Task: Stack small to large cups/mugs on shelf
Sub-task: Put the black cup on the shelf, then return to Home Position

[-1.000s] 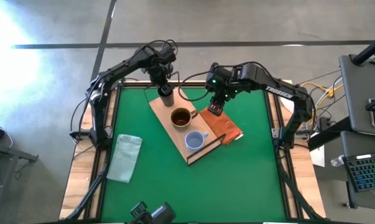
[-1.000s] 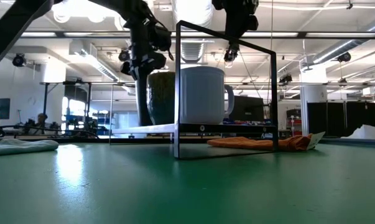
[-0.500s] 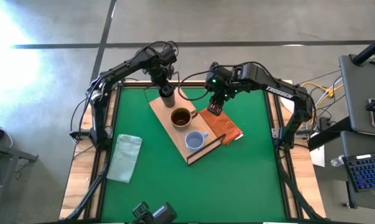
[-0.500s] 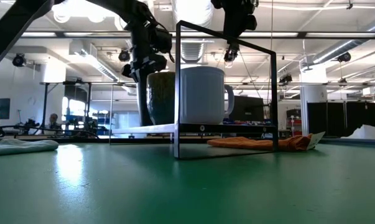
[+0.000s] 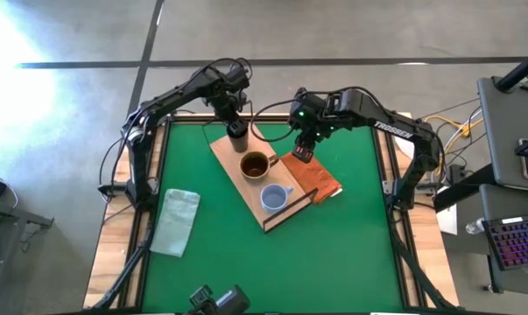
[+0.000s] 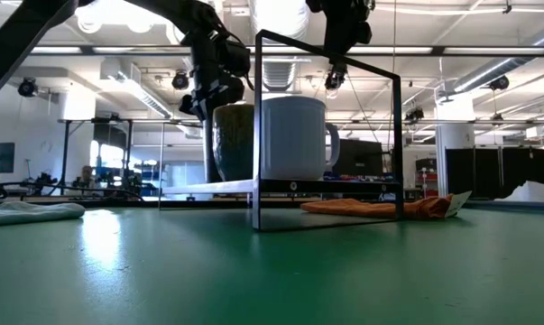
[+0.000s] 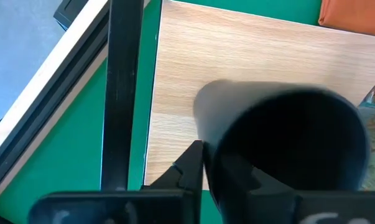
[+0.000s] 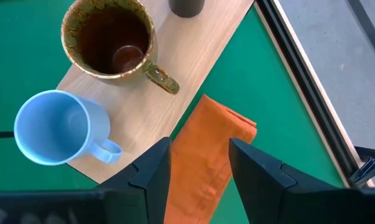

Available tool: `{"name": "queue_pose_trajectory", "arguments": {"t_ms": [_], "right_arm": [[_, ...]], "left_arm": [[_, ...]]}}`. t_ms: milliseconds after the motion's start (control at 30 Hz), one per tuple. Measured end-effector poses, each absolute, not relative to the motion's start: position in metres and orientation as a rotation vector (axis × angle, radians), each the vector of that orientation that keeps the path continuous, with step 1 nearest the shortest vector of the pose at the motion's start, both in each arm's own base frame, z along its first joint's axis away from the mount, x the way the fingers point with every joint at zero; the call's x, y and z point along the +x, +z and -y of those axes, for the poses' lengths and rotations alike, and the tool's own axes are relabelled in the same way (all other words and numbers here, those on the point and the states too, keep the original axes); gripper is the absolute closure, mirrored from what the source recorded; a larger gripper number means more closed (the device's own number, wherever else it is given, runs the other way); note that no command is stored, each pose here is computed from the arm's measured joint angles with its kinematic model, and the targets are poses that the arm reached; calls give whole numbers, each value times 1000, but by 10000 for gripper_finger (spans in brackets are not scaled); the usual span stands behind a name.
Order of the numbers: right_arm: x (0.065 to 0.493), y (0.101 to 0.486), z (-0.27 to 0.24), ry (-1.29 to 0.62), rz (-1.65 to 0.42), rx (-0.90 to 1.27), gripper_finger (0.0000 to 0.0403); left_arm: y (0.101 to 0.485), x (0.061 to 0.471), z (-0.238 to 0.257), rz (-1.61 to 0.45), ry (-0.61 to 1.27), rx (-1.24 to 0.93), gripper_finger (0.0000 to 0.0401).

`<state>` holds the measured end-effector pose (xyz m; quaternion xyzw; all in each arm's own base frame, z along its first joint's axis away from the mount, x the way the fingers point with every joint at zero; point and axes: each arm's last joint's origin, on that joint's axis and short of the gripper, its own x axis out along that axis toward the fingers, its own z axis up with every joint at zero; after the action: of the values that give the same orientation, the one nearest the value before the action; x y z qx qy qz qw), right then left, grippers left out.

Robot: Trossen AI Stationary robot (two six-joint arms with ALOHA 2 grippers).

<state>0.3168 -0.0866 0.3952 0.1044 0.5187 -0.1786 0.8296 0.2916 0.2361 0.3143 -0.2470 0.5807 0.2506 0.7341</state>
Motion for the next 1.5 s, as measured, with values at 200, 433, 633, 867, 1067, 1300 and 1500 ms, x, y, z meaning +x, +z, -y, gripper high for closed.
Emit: {"name": "queue_pose_trajectory", "arguments": {"t_ms": [200,433,633,867,1067,1300,1500], "right_arm": [[317,395,87,-375,-1099,216,248],[318,396,87,-370,-1086,206,248],[320,397,88,-356,-1071,180,248],[319,440,88,-320,-844,76,248],[300,489,79,-343,-645,152,248],[267,518,53,89,-510,206,248],[258,491,6,188,-591,241,248]], "left_arm": [[314,291,-236,-1277,554,-542,345],[324,286,-232,-1257,556,-534,314],[351,271,-219,-1189,591,-527,307],[407,243,-180,-992,577,-439,307],[454,221,-124,-759,490,-380,307],[493,223,-51,-290,124,-142,307],[438,239,-10,-131,-120,-117,307]]}}
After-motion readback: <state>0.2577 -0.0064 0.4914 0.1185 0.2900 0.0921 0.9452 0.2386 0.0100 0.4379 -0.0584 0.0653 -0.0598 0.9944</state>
